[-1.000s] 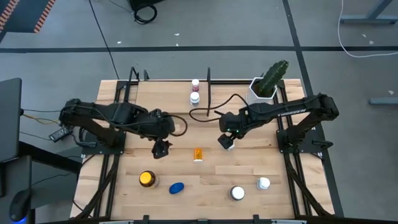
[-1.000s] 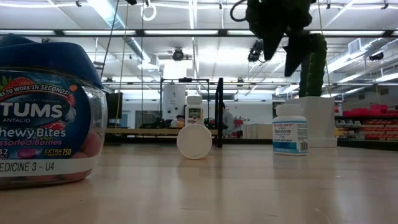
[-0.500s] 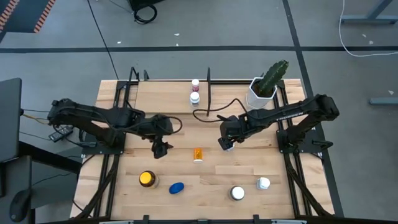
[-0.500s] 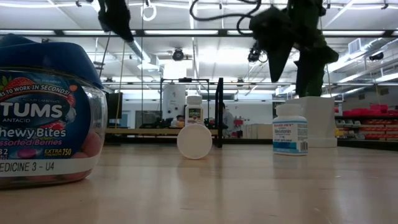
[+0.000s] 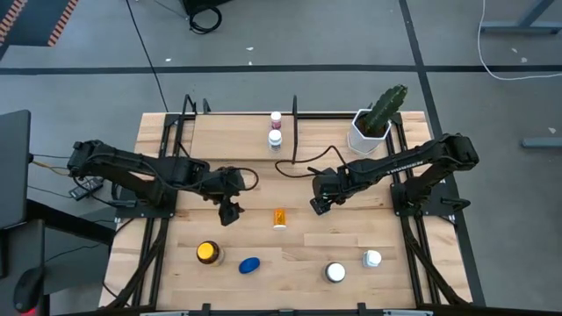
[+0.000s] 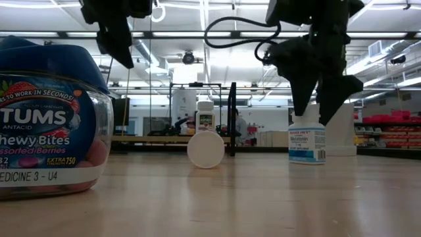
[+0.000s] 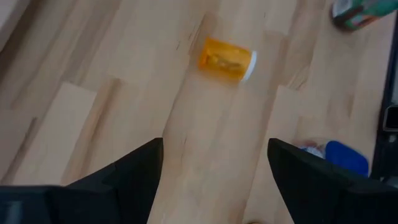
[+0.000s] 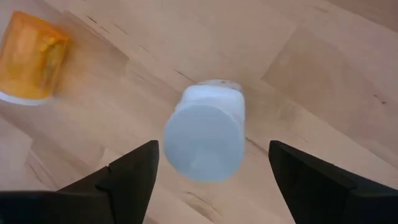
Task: Pick and place medicine bottles onto shelf by color
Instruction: Put the top white pill bottle on the shelf
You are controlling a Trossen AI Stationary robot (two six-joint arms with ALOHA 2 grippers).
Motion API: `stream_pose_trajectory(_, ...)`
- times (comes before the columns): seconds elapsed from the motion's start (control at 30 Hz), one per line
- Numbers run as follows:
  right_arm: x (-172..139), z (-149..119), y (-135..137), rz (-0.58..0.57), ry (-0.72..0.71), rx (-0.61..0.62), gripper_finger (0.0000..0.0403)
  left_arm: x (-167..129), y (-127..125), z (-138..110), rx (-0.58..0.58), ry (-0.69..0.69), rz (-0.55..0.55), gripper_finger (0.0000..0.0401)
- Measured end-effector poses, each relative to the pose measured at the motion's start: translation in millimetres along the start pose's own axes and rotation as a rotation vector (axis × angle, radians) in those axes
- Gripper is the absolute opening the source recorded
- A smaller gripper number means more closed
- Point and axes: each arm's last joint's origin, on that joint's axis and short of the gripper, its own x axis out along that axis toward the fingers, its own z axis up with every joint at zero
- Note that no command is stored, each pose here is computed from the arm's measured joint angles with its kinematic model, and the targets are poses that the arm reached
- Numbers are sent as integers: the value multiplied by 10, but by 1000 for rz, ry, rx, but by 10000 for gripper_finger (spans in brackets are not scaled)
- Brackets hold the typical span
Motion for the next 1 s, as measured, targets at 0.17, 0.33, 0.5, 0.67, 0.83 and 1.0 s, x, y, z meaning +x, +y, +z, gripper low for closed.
stream_pose_trajectory(0.17,18,23,-29,-15,-17,-61,294,1,13,9,-60,-3,2,293)
stream_pose_trajectory(0.33,19,38,-24,-7,-26,-102,246,1,11,14,-120,-8,0,293)
stream_pose_trajectory(0.5,18,39,-20,-4,-28,-130,192,1,26,18,-149,-7,5,293)
stream_pose_trajectory(0.67,-21,90,49,50,-60,-140,183,3,55,32,-187,-9,12,293)
stream_pose_trajectory(0.83,-144,298,172,168,-159,-157,196,5,110,61,-210,-15,24,293)
stream_pose_trajectory(1.0,-345,587,285,231,-264,-198,191,5,156,83,-218,-3,10,293)
